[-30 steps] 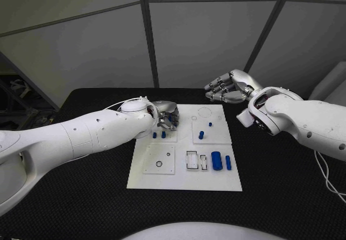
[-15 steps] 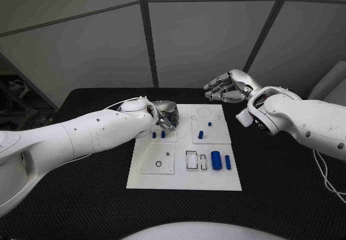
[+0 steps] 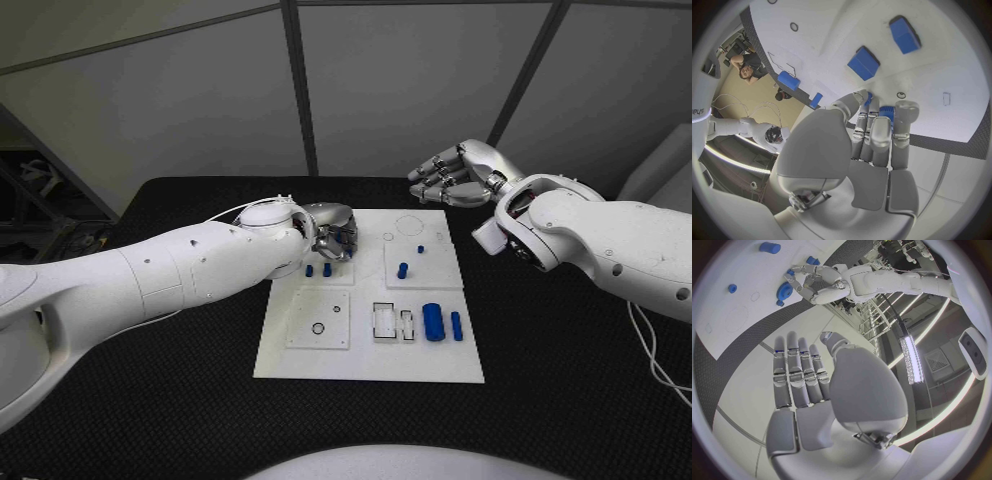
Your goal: Assemble the parts on the task board
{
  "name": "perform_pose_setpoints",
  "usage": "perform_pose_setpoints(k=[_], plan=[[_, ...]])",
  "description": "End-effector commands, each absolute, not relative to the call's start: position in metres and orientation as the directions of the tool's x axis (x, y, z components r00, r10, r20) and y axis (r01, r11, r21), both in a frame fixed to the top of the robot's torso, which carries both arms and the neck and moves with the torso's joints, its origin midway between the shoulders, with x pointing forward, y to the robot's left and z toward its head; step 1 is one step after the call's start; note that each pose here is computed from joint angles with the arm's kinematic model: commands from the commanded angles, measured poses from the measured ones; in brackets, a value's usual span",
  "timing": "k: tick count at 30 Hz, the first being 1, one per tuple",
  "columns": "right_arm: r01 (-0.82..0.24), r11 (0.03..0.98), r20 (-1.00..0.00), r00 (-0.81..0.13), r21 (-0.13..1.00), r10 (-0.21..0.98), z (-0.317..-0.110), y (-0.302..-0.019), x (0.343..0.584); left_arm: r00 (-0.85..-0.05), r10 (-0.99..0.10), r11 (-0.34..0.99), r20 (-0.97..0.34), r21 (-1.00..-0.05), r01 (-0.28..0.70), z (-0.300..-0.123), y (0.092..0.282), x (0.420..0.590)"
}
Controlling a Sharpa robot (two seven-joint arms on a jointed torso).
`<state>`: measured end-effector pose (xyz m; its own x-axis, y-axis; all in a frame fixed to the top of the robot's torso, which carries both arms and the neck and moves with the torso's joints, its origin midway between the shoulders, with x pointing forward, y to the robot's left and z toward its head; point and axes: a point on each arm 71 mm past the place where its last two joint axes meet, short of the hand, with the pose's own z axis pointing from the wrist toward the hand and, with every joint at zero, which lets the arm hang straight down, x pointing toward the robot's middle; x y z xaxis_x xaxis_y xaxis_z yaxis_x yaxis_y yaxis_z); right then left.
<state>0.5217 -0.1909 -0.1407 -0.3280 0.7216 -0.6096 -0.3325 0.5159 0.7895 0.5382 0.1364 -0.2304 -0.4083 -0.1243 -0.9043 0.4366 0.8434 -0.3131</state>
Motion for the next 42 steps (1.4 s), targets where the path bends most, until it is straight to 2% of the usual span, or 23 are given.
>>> perform_pose_setpoints(k=[1,12,17,32,42], plan=[[-0.341,0.513,-0.611,-0.33,0.788,0.72,-0.139,-0.19,0.522,-0.405,-0.132,0.84,-0.905,-0.319,0.439,-0.232,0.141,0.535],[-0.338,0.516,-0.612,-0.325,0.787,0.721,-0.14,-0.193,0.522,-0.352,-0.22,0.824,-0.91,-0.366,0.432,-0.202,0.151,0.538],[-0.337,0.517,-0.613,-0.324,0.787,0.721,-0.14,-0.193,0.522,-0.346,-0.239,0.823,-0.907,-0.379,0.424,-0.194,0.157,0.536],[-0.334,0.52,-0.613,-0.321,0.786,0.721,-0.14,-0.195,0.522,-0.373,-0.233,0.86,-0.898,-0.369,0.352,-0.193,0.198,0.529],[-0.335,0.519,-0.613,-0.323,0.786,0.721,-0.14,-0.195,0.523,-0.396,-0.224,0.867,-0.891,-0.367,0.337,-0.2,0.2,0.529]])
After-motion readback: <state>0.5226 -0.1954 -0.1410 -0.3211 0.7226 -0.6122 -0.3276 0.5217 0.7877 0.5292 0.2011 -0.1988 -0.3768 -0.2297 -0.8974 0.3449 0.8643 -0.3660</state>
